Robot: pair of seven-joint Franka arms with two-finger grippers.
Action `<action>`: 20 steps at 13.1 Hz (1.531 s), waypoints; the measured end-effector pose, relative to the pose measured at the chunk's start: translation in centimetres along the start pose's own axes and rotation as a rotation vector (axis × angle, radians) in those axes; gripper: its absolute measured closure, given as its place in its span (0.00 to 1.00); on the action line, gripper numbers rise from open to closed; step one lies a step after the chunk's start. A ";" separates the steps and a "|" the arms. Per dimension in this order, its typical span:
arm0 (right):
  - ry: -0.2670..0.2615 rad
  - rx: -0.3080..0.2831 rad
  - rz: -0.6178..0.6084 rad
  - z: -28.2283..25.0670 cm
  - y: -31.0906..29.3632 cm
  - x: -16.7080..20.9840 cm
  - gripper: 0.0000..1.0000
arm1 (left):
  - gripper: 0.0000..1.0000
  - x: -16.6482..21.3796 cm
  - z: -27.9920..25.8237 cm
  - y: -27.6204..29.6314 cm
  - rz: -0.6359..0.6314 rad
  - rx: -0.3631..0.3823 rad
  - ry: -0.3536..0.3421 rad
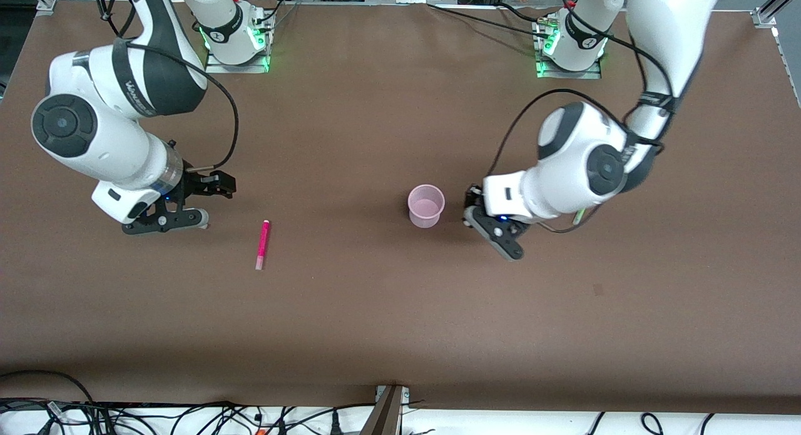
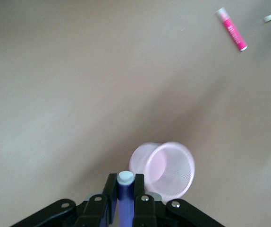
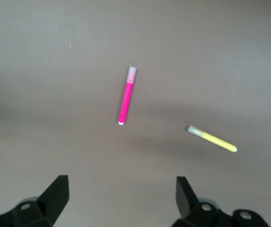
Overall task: Organize pens into pink holder with both arms
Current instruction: 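Carry the blue pen to the cup while the right gripper reaches the marker, then release the blue pen into the cup while the right gripper grasps the marker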
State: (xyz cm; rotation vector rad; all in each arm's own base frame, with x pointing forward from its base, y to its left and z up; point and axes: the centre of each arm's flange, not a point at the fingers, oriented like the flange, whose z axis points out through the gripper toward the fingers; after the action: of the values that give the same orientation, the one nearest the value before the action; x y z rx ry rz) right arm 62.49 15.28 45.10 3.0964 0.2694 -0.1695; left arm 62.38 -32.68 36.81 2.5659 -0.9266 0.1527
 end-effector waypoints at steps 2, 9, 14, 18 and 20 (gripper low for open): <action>-0.027 -0.001 -0.002 1.7 0.0 0.5 0.00 | 0.82 0.4 3.3 4.0 0.049 0.014 0.088; -0.099 0.038 0.031 14.3 -0.8 2.7 0.00 | 0.82 -2.2 7.8 6.3 0.039 0.043 0.247; -0.067 0.045 0.095 20.6 -0.9 0.9 0.04 | 0.81 -2.5 8.3 6.4 0.040 0.044 0.254; -0.070 0.062 0.117 25.7 -0.9 -0.5 0.17 | 0.43 -2.4 8.2 6.2 0.038 0.048 0.265; -0.071 0.062 0.126 26.9 -0.5 -0.4 0.21 | 0.21 -2.3 7.8 6.2 0.040 0.051 0.274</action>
State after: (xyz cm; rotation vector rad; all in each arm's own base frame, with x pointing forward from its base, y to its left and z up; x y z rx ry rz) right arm 59.18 14.68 18.41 3.1473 0.0674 -0.2884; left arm 56.41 -38.89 31.30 2.4909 -0.8787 0.5306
